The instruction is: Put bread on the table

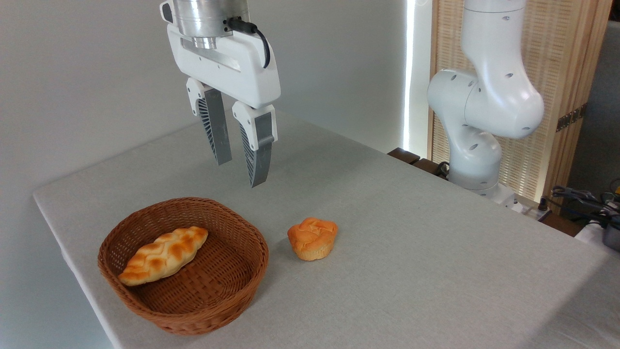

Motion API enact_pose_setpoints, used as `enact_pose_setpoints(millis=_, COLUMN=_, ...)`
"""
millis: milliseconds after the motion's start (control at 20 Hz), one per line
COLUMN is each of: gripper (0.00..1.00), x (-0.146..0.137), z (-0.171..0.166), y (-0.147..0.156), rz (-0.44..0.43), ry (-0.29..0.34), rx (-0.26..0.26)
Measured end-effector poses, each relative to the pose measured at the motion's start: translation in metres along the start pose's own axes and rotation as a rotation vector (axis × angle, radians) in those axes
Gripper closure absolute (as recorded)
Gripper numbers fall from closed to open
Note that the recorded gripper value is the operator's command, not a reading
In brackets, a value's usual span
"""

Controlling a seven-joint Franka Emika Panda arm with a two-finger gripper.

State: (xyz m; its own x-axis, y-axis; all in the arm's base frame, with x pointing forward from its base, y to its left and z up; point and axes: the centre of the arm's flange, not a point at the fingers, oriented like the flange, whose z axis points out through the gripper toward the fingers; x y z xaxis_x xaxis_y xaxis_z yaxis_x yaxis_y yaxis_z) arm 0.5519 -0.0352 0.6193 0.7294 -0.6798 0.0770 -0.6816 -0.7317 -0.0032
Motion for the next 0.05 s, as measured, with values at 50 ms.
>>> enact_pose_setpoints(millis=50, gripper=0.00, x=0.0002, z=0.0000, y=0.0003, rz=0.001, ry=0.000, rx=0.000)
